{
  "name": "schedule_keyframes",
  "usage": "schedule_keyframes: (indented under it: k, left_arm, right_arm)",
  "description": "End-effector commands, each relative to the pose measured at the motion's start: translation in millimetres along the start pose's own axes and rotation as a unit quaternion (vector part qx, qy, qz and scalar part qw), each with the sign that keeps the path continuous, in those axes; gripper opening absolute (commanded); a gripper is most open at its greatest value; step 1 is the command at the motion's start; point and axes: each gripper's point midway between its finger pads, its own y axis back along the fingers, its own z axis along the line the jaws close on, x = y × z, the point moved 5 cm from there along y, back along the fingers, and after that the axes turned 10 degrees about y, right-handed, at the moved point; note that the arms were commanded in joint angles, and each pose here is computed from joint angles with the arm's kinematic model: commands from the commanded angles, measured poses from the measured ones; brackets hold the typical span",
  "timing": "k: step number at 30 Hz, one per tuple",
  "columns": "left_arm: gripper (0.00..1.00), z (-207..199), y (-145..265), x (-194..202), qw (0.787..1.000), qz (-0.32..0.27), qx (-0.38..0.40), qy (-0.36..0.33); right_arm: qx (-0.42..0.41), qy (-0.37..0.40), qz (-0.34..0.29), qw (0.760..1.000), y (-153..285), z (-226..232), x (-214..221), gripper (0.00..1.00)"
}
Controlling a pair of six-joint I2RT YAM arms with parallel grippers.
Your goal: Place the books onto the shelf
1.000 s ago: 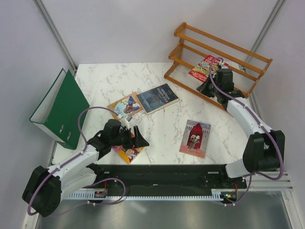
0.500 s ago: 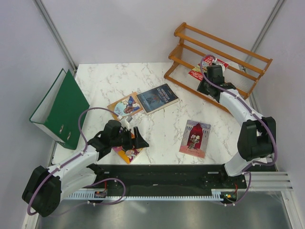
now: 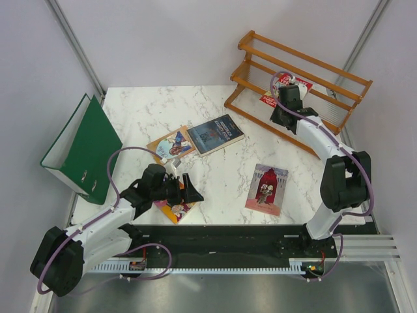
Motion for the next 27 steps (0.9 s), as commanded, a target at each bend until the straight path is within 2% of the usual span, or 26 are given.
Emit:
schedule_keyframes:
  k: [1, 12, 14, 17, 19, 20, 22, 23, 26, 27]
  left_arm:
    - [0.85, -6, 1, 0, 1.0, 0.001, 0.017, -0.003]
    - [0.85, -8, 1, 0, 1.0, 0.006, 0.022, -0.01]
    - [0.85, -10, 1, 0, 1.0, 0.006, 0.026, -0.013]
    - [0.86, -17, 1, -3, 0.999, 0.004, 0.028, -0.021]
    - [0.86, -26, 0, -7, 0.999, -0.001, 0.032, -0.027]
    - [0.86, -27, -2, -10, 0.999, -0.006, 0.023, -0.028]
    - [0.87, -39, -7, -16, 0.999, -0.008, 0.028, -0.037]
    - [0.88, -43, -11, -18, 0.999, -0.006, 0.029, -0.04]
    - [0.88, -57, -33, -20, 0.998, 0.016, 0.03, -0.05]
    - [0.88, -56, -45, -20, 0.998, 0.027, 0.023, -0.045]
  right_arm:
    - [0.013, 0.0, -0.03, 0.999, 1, 1, -22, 0.0]
    - [-0.005, 0.014, -0.038, 0.999, 6, 6, -30, 0.0]
    - [-0.012, 0.017, -0.032, 0.999, 9, 4, -21, 0.0]
    - [-0.031, 0.008, -0.042, 0.999, 37, -2, -13, 0.03]
    - [-0.044, 0.005, -0.022, 0.999, 45, -8, 12, 0.07]
    - [-0.054, -0.006, -0.035, 0.998, 62, -10, 11, 0.27]
    - [-0.044, -0.012, -0.006, 0.999, 70, -22, 42, 0.46]
    - [-0.043, -0.03, -0.015, 0.999, 85, -28, 44, 0.61]
    - [-0.024, -0.035, 0.024, 0.999, 101, -48, 83, 0.72]
    - [-0.009, -0.032, 0.058, 0.998, 103, -58, 106, 0.73]
